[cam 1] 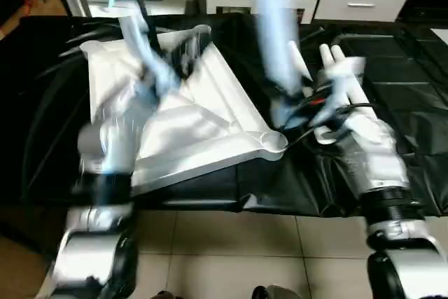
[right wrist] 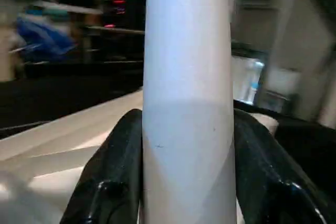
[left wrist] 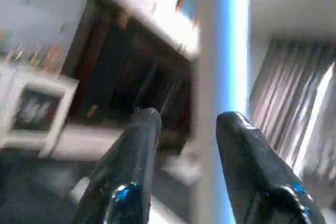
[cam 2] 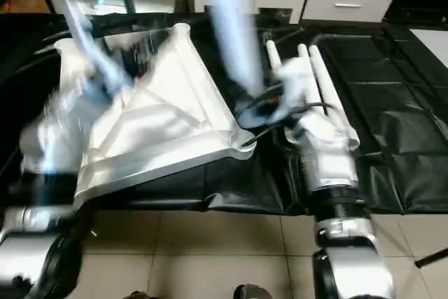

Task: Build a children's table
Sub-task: Insert table leg to table base

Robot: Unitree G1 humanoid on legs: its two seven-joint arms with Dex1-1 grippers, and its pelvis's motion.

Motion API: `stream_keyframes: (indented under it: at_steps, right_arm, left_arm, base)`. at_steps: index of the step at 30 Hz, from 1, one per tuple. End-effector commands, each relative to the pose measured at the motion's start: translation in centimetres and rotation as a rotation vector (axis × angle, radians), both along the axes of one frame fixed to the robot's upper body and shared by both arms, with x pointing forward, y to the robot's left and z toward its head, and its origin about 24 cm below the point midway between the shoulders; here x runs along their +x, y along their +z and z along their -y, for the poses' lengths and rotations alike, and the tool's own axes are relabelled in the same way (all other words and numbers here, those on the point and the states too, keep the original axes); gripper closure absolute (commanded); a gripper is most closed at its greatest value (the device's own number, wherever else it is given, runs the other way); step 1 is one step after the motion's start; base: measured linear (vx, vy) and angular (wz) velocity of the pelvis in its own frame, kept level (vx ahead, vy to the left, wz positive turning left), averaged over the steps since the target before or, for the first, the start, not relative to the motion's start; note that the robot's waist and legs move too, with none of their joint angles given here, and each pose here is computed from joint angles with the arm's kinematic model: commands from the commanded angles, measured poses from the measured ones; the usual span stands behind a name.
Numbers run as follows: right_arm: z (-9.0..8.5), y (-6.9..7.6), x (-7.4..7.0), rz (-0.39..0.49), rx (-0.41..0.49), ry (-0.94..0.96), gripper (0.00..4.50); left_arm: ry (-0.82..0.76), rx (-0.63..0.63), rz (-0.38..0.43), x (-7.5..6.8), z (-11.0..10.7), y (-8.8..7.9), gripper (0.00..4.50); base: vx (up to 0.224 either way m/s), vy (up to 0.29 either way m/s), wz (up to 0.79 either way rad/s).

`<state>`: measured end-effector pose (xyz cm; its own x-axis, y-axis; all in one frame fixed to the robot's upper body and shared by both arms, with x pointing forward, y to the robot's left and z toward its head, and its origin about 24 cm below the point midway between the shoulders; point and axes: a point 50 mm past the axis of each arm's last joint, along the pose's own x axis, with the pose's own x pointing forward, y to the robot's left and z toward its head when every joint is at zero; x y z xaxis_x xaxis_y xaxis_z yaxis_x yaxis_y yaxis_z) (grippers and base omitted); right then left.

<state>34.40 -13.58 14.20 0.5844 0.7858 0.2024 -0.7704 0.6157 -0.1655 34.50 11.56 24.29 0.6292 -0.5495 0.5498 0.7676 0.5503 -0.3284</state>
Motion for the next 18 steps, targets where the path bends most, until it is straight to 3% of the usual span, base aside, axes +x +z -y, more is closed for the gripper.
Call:
stream_keyframes:
  at_steps: [1, 2, 6, 8, 11, 13, 18]
  right_arm:
    - [-0.4, 0.8, -0.5, 0.044, -0.051, 0.035, 2.65]
    - [-0.4, 0.8, -0.5, 0.044, -0.051, 0.035, 2.65]
    - [-0.9, 0.9, -1.0, 0.061, -0.082, 0.059, 2.65]
    - [-1.1, 0.8, -1.1, 0.058, -0.096, 0.064, 2.65]
    - [-1.2, 0.2, -1.3, 0.043, -0.141, 0.068, 2.65]
    - [-1.2, -0.2, -1.4, 0.029, -0.168, 0.065, 2.65]
    - [-0.7, -0.3, -0.9, 0.001, -0.173, -0.014, 2.65]
  left_arm:
    - [-0.002, -0.067, -0.063, 0.2, -0.2, -0.1, 2.13]
    - [-0.002, -0.067, -0.063, 0.2, -0.2, -0.1, 1.9]
    - [-0.034, -0.126, -0.084, 0.3, 0.2, 0.4, 1.75]
    - [-0.077, -0.154, -0.081, 0.0, 0.5, 0.8, 1.37]
    - [-0.144, -0.156, -0.062, -0.7, 1.1, 1.4, 1.27]
    - [-0.178, -0.155, -0.052, -1.2, 1.4, 1.7, 0.96]
    - [-0.32, -0.202, -0.013, -3.1, 1.3, 2.7, 0.94]
  base:
    - [0.0, 0.0, 0.0]
    - [0.0, 0.0, 0.0]
    - [0.0, 0.0, 0.0]
    - [0.0, 0.0, 0.0]
    - [0.0, 0.0, 0.0]
    - [0.0, 0.0, 0.0]
    - [0.0, 0.0, 0.0]
